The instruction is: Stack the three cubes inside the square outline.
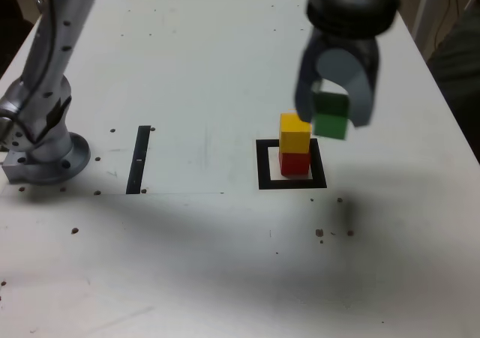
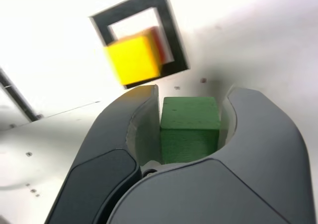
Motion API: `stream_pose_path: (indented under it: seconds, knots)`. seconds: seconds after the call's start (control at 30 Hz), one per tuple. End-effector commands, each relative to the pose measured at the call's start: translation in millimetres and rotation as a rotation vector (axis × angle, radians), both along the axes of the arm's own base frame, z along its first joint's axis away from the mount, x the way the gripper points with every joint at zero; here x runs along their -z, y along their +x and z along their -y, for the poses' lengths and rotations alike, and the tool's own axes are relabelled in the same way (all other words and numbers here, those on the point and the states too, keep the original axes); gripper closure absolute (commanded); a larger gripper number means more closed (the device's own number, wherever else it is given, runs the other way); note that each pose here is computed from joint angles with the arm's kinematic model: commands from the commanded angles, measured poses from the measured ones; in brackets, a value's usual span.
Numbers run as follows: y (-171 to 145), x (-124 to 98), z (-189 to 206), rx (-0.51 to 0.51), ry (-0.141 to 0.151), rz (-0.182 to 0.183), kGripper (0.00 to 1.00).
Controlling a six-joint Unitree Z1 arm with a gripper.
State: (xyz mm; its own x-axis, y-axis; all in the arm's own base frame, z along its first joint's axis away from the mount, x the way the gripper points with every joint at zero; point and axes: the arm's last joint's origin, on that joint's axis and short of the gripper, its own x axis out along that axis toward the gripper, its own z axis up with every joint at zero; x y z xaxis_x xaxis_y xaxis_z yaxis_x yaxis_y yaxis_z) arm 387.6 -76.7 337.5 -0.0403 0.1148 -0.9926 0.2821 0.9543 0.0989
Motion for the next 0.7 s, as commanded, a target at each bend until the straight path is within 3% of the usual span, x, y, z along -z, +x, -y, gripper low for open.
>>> stream_pose_path:
  seconds: [0.0,0.17,0.43,0.67]
  knots:
    - [-8.4,-5.5,-7.7,-0.019,0.003,-0.01,0.7]
    - [-19.6,-8.3,-23.3,-0.062,0.003,-0.029,0.7]
    - [-25.9,1.7,-48.3,-0.171,-0.049,-0.09,0.7]
    - [-26.2,7.3,-60.3,-0.223,-0.065,-0.111,0.7]
